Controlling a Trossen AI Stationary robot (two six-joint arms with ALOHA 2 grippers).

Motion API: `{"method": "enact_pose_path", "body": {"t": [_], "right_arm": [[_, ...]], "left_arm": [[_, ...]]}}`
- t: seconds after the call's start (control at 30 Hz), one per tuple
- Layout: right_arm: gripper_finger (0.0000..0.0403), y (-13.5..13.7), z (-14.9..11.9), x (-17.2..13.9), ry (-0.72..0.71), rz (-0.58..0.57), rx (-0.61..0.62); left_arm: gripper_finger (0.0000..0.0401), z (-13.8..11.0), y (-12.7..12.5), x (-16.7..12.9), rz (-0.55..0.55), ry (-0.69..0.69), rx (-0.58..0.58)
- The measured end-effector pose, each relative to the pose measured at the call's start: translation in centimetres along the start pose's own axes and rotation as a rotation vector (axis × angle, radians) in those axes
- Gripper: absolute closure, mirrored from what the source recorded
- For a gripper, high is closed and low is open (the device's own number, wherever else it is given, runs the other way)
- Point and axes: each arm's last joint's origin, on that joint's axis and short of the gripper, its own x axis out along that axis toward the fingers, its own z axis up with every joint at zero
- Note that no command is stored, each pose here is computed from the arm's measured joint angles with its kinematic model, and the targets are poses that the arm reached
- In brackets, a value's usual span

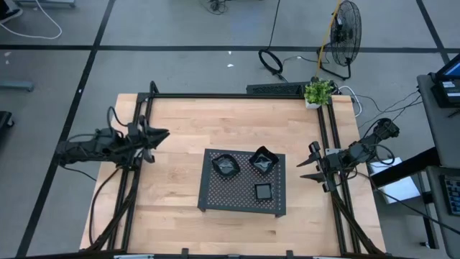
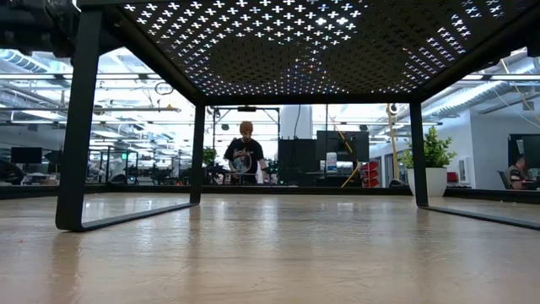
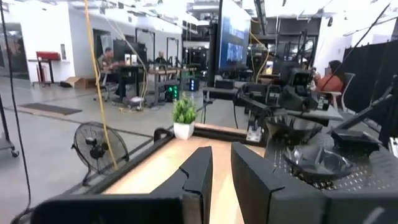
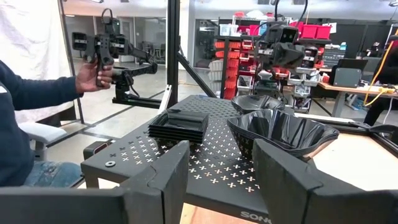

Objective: Pick & Place Mini shaped plates
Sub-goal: Return to Home Position

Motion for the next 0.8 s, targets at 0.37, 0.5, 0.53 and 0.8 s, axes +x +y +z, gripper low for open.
{"method": "enact_pose_path", "body": {"t": [0.37, 0.5, 0.53, 0.8], "right_arm": [[0.0238, 0.0, 0.0, 0.0, 0.0, 0.0, 0.0], [0.0238, 0.0, 0.0, 0.0, 0.0, 0.0, 0.0], [0.0238, 0.0, 0.0, 0.0, 0.0, 0.0, 0.0], [0.0238, 0.0, 0.0, 0.0, 0.0, 0.0, 0.0]], "left_arm": [[0.0338, -2.6, -0.2, 0.5, -0.018, 0.076, 0.012], [0.0338, -2.7, -0.1, 0.5, 0.013, 0.079, 0.011], [0.0338, -2.7, -0.1, 0.5, 0.021, 0.081, 0.012], [0.0338, -2.8, 0.0, 0.5, 0.028, 0.087, 0.058]]}}
